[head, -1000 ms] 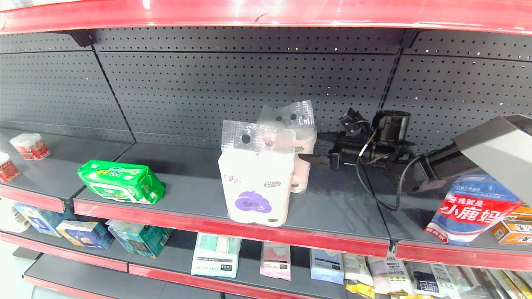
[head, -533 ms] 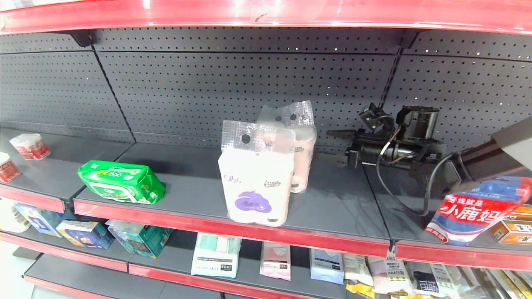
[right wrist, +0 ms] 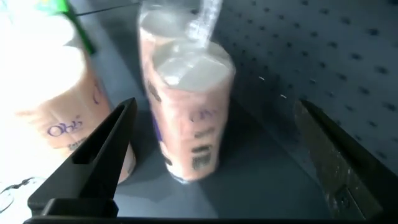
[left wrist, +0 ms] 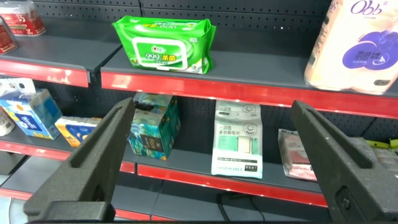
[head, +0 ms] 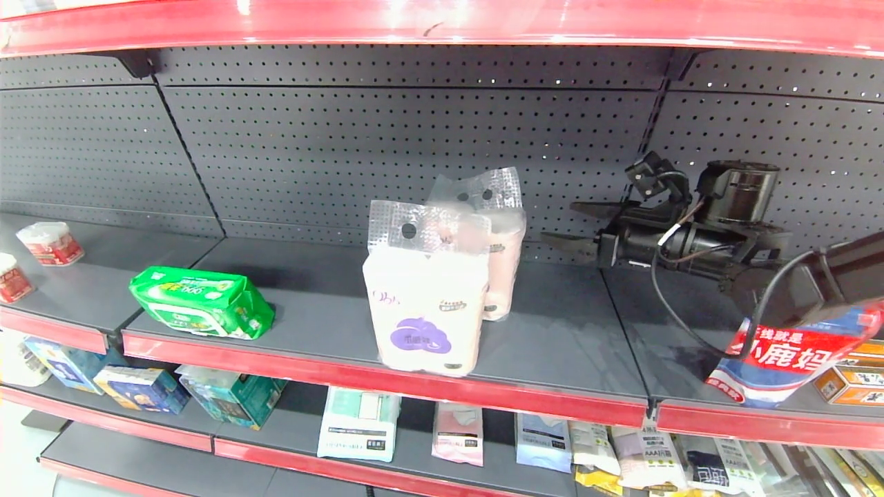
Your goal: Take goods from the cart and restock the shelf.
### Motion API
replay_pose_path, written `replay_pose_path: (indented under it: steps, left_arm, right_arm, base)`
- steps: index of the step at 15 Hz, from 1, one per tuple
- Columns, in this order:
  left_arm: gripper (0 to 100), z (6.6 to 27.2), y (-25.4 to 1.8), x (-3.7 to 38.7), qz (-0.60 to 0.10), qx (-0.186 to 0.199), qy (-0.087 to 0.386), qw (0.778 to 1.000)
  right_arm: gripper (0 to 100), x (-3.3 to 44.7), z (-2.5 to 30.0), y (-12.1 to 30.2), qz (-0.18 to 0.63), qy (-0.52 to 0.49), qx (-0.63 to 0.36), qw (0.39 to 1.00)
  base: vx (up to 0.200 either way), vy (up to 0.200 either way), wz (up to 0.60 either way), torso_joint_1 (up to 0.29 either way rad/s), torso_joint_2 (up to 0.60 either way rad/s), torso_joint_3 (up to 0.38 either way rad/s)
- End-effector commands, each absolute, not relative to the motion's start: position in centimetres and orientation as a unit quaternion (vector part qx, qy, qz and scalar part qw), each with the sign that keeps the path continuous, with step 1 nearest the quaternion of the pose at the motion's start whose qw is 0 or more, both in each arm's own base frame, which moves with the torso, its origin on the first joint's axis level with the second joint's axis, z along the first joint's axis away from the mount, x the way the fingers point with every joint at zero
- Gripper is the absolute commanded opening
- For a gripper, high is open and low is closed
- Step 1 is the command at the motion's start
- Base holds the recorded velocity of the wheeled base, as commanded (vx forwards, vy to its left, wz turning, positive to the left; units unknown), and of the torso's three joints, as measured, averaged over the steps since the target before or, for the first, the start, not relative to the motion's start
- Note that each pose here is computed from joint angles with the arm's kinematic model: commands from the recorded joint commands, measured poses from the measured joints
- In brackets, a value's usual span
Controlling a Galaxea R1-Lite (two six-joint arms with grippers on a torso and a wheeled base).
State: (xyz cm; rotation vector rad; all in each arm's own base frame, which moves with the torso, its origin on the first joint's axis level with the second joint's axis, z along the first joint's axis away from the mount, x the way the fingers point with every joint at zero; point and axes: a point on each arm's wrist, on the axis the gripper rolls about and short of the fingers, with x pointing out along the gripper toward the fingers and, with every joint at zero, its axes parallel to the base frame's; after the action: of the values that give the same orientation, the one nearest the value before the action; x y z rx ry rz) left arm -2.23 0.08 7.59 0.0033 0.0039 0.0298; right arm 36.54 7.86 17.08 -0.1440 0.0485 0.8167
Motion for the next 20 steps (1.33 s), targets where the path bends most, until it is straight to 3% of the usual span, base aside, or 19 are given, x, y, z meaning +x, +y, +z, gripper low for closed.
replay_pose_path:
  steps: [1,9,10,11,13,14,17,20]
  left_arm:
    - [100,7.6,0.1,-2.2,0.015,0.002,0.002,1.0]
    - [100,7.6,0.1,-2.2,0.015,0.002,0.002,1.0]
    - [100,7.6,0.1,-2.2,0.015,0.002,0.002,1.0]
    - [100,7.6,0.1,-2.2,0.015,0.002,0.002,1.0]
    - [100,7.6,0.1,-2.2,0.015,0.002,0.002,1.0]
    - [100,7.6,0.1,-2.2,0.015,0.002,0.002,1.0]
    - [100,7.6,0.1,-2.2,0.015,0.002,0.002,1.0]
    - [100,7.6,0.1,-2.2,0.015,0.002,0.002,1.0]
  right_arm:
    - [100,34.9,18.7,7.2,0.362,0.013,-0.073,0.929]
    - [100,28.2,21.5,4.7,0.142,0.016,-0.012,0.99]
    - [100,28.2,21.5,4.7,0.142,0.016,-0.012,0.99]
    - [100,25.1,21.6,4.0,0.099,0.016,0.004,0.995]
    - [100,22.5,21.5,3.6,0.088,0.012,0.005,0.996]
    - [100,18.6,20.9,3.0,0.089,0.007,0.005,0.996]
    - [100,12.9,19.1,1.6,0.072,-0.008,0.005,0.997]
    - [100,4.7,15.3,0.2,0.031,0.004,0.002,1.0]
  base:
    - [0.0,0.0,0.0,0.0,0.0,0.0]
    - [0.0,0.0,0.0,0.0,0.0,0.0]
    - [0.0,0.0,0.0,0.0,0.0,0.0]
    - [0.0,0.0,0.0,0.0,0.0,0.0]
    - [0.0,0.0,0.0,0.0,0.0,0.0]
    - [0.0,0.0,0.0,0.0,0.0,0.0]
    - [0.0,0.0,0.0,0.0,0.0,0.0]
    - [0.0,0.0,0.0,0.0,0.0,0.0]
